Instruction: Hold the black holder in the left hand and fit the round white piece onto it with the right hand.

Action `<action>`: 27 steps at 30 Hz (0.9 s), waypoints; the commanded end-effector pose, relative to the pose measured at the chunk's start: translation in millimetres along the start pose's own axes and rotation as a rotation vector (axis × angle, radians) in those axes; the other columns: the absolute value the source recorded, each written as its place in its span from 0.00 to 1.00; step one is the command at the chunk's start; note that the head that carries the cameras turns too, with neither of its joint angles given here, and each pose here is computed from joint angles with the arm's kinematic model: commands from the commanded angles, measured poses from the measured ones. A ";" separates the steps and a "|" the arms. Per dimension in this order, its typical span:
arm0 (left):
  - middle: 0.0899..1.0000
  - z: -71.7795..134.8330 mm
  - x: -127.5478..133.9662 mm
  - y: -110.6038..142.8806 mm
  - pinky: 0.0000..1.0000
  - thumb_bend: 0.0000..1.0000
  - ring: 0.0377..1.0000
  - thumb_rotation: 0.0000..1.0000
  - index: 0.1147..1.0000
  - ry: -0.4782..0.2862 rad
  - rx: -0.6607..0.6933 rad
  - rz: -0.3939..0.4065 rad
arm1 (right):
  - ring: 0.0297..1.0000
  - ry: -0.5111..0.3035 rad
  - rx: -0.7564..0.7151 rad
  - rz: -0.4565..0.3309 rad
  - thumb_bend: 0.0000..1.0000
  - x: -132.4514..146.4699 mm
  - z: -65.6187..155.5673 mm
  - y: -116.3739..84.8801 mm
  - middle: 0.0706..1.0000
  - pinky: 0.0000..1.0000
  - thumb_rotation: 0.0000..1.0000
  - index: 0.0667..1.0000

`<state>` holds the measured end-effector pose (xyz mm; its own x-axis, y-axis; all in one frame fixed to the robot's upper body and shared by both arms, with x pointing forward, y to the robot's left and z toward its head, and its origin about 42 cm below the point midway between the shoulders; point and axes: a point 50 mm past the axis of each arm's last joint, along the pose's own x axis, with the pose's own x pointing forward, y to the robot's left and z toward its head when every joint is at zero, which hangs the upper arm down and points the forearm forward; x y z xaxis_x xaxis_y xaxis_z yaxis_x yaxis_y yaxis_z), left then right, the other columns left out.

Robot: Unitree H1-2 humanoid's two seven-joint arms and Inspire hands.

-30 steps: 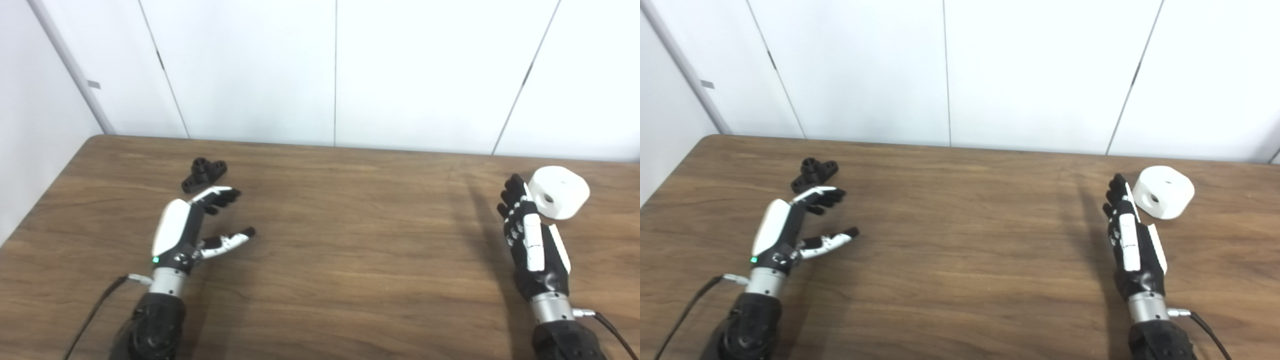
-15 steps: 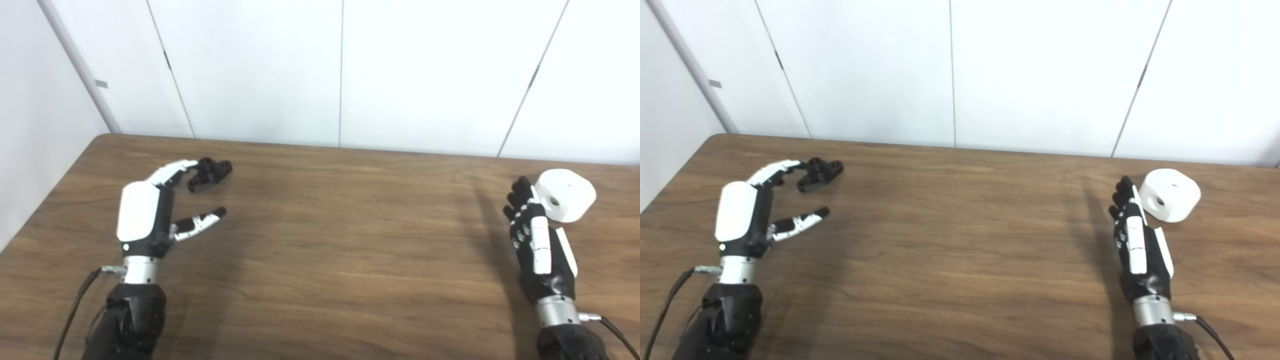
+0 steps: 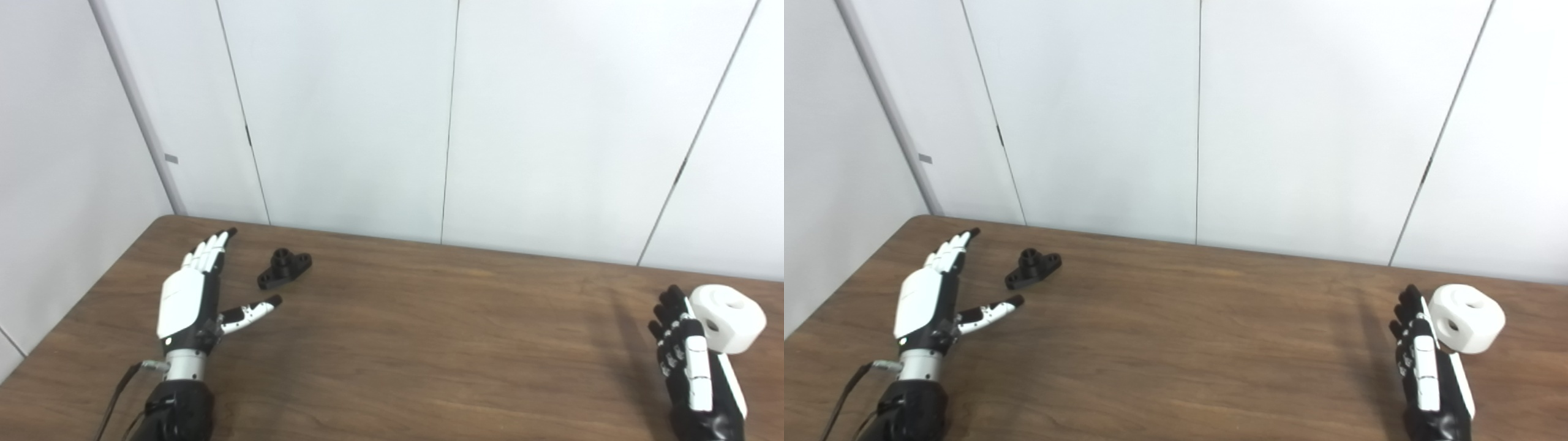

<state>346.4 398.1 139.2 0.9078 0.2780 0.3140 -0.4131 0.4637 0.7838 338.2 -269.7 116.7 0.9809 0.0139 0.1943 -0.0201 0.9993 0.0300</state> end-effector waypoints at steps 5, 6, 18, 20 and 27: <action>0.98 -3.5 39.5 24.5 1.00 0.93 1.00 0.45 0.95 -0.004 0.081 -0.036 | 1.00 0.101 0.017 -0.014 0.31 -29.7 -32.5 -2.6 1.00 1.00 1.00 1.00; 0.98 -4.0 40.6 24.7 1.00 0.94 1.00 0.46 0.94 -0.002 0.085 -0.043 | 1.00 0.100 0.016 -0.012 0.31 -29.7 -32.4 -3.0 1.00 1.00 1.00 1.00; 0.97 -9.7 57.2 31.5 1.00 0.97 1.00 0.52 0.89 -0.013 0.144 -0.195 | 1.00 0.097 0.016 -0.024 0.34 -32.1 -27.0 -4.2 1.00 1.00 1.00 1.00; 0.97 -10.7 60.6 32.9 1.00 0.97 1.00 0.52 0.89 -0.015 0.153 -0.212 | 1.00 0.094 0.024 -0.022 0.34 -32.2 -27.1 -4.9 1.00 1.00 1.00 1.00; 0.97 -13.7 69.5 35.9 1.00 0.95 1.00 0.48 0.84 0.008 0.162 -0.260 | 1.00 0.089 0.054 -0.021 0.33 -33.0 -24.0 -4.4 1.00 1.00 1.00 1.00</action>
<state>379.7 433.1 149.2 0.9857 0.1679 0.0170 -0.0854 0.4092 0.9084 333.8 -274.4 118.7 0.9787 0.0096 0.2053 -0.0205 0.9985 0.0512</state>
